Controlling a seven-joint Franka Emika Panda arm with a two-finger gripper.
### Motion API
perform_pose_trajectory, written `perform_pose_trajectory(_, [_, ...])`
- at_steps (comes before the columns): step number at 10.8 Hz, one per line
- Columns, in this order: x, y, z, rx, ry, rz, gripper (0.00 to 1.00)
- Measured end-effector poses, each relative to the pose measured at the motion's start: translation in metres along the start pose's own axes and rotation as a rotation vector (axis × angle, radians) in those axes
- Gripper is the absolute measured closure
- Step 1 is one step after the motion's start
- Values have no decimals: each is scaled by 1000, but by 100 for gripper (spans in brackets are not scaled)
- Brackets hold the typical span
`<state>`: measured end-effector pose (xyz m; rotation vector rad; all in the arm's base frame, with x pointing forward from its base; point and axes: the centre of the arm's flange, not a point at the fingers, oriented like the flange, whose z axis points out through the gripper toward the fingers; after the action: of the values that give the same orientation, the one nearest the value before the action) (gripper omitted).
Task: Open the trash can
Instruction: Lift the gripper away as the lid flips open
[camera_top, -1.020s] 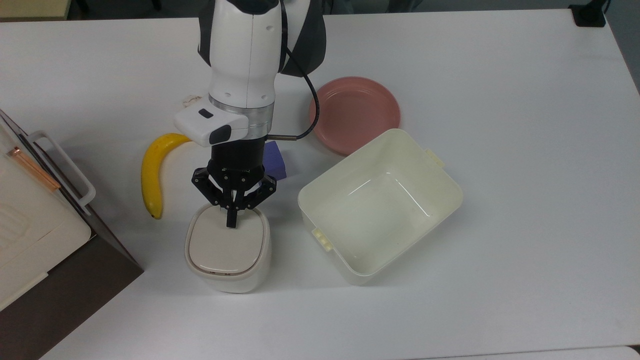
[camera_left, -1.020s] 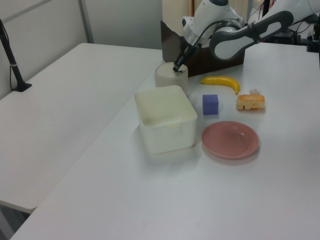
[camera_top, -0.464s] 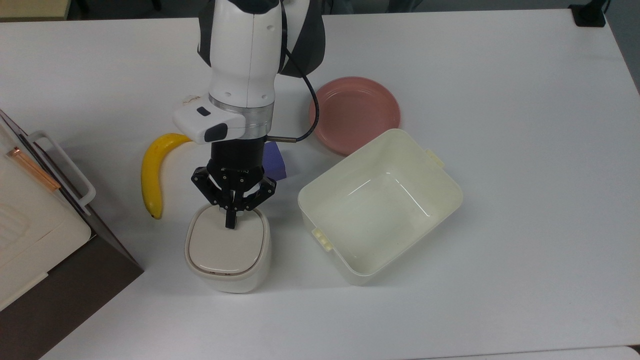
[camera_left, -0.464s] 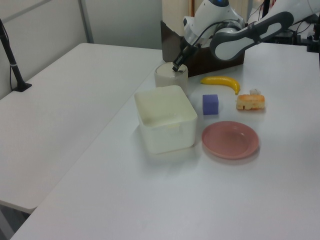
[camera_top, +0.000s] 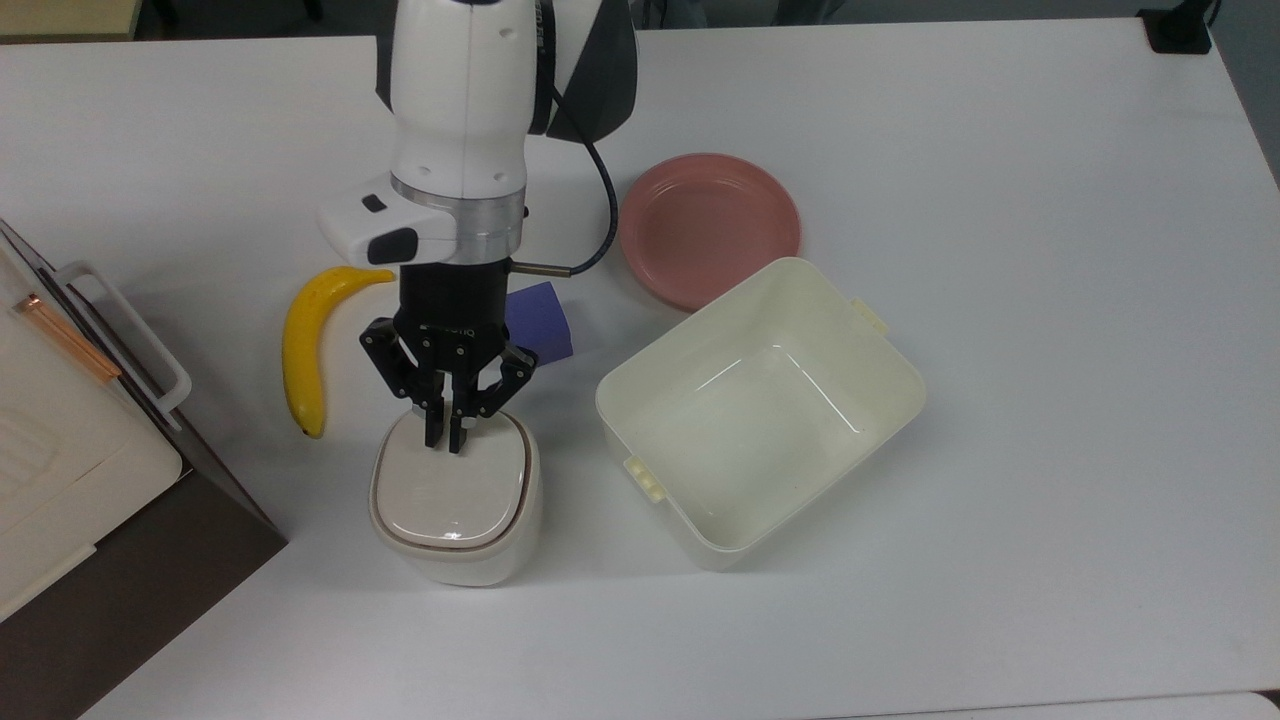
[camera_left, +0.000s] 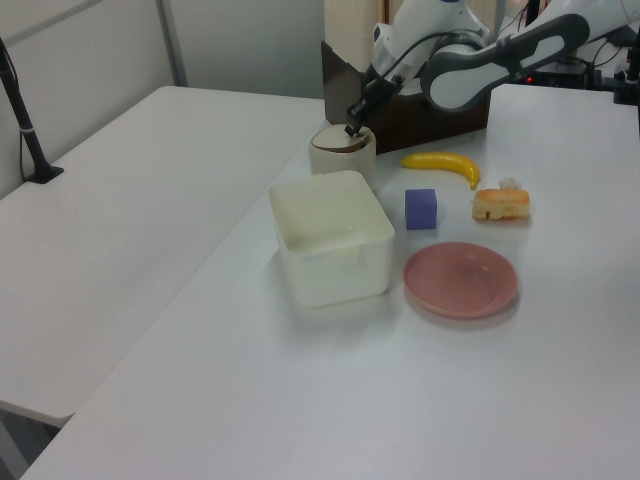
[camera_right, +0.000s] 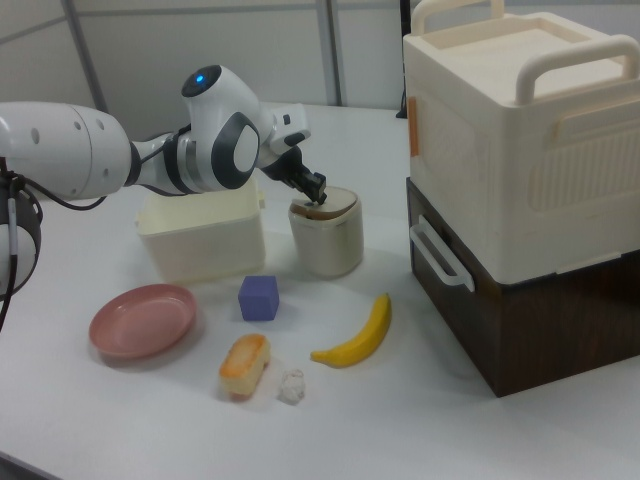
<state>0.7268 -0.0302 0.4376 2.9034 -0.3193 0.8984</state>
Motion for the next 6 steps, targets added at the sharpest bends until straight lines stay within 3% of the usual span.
perform_pose_trajectory(3, [19,20,-30,56,-4,142,78])
perform_pose_trajectory(6, [39,26,-90,84,-40,205,78])
